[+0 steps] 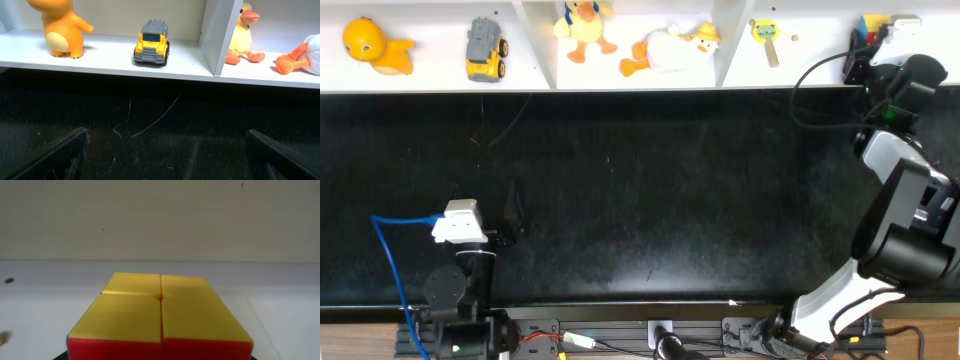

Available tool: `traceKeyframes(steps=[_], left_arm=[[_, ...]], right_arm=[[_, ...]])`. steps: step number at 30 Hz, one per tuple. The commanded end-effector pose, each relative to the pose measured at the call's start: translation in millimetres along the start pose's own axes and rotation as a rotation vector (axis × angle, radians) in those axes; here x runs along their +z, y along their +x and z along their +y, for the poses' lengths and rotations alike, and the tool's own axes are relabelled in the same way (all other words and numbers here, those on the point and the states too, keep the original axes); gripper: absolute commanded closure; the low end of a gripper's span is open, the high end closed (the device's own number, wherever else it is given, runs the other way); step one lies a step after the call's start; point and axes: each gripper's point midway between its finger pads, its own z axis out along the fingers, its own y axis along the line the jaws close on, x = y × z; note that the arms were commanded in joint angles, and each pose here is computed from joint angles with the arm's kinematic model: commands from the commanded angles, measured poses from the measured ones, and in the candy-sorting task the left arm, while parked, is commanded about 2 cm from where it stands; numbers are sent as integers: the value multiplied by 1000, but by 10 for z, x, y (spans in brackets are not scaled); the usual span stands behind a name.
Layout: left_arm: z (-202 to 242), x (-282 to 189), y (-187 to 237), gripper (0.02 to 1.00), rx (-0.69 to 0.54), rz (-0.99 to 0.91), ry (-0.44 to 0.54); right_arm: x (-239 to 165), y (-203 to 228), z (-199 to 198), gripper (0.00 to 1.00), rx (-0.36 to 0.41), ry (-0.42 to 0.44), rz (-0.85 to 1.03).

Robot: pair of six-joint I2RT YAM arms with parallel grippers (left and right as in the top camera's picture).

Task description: Store Toys

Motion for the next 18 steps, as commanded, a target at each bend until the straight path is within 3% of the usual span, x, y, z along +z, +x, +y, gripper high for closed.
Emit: traceKeyframes(steps=[1, 8, 12, 13, 15, 16, 18], left_arm=[[20, 0, 3, 20, -11, -8, -9], [20, 0, 3, 20, -11, -8, -9], [20, 0, 3, 20, -11, -8, -9], [20, 0, 3, 20, -11, -8, -9], [20, 0, 3, 20, -11, -8, -9], [20, 0, 3, 20, -11, -8, -9], [20, 0, 3, 20, -11, -8, -9]], right_arm=[[74, -15, -25, 956, 15, -4, -6], [77, 53, -16, 939, 24, -8, 19], [77, 72, -12, 735, 60, -9, 27], [76, 82, -11, 636, 81, -9, 31], [71, 96, -8, 612, 83, -9, 40], [60, 100, -5, 514, 86, -9, 49], [46, 93, 0, 426, 88, -10, 56]])
